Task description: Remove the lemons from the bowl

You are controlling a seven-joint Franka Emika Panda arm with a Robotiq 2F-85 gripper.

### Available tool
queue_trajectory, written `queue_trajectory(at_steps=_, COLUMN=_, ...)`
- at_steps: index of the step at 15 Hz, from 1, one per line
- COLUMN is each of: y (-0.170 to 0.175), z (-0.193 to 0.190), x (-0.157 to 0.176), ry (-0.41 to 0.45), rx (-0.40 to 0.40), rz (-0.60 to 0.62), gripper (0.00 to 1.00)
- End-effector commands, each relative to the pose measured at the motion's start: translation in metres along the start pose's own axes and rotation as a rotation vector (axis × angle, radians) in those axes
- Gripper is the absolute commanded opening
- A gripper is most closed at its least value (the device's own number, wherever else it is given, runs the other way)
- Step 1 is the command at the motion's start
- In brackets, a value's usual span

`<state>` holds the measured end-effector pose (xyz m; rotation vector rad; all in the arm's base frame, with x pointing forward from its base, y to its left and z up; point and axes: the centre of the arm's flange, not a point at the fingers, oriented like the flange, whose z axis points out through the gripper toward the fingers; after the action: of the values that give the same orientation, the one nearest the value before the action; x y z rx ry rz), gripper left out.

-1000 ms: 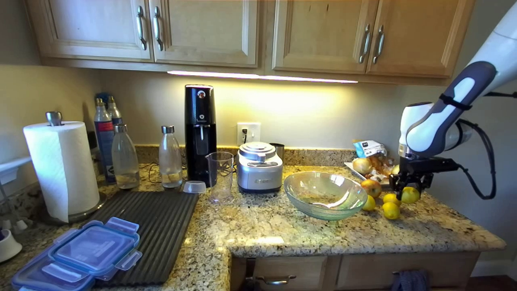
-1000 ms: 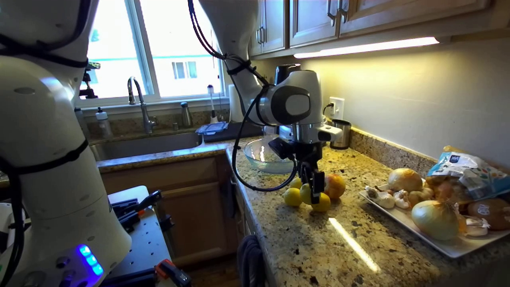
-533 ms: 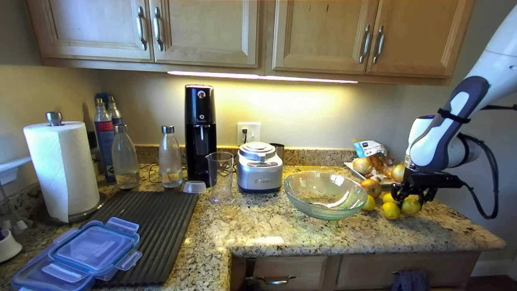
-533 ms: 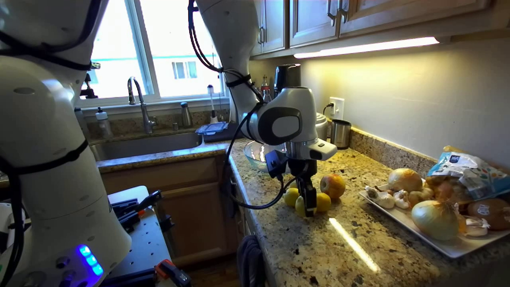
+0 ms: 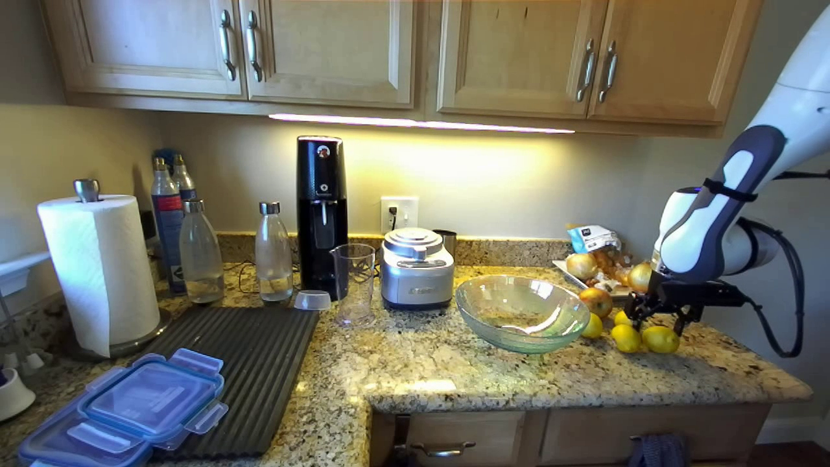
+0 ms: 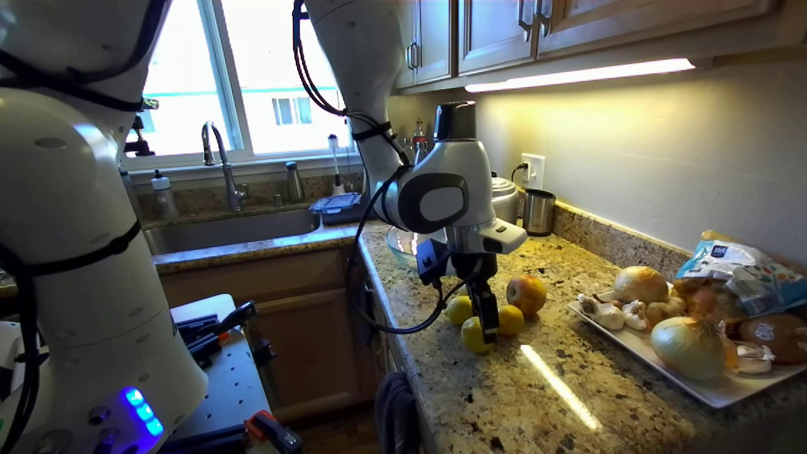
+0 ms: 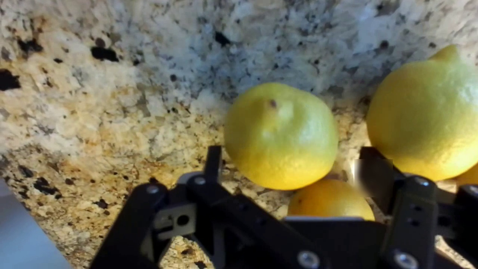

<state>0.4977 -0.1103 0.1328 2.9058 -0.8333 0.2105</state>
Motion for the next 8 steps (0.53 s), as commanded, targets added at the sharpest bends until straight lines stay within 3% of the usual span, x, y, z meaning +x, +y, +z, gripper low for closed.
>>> queue_trajectory(at_steps=1, y=0.007, z=-0.018, x=-0.013, ry=0.042, rx=0.000, rz=0.000, gripper=1.00)
queue_trajectory(at_steps=8, y=-0.002, z=-0.062, x=-0.012, ry=0.122, rx=0.033, rz=-0.027, gripper=1.00)
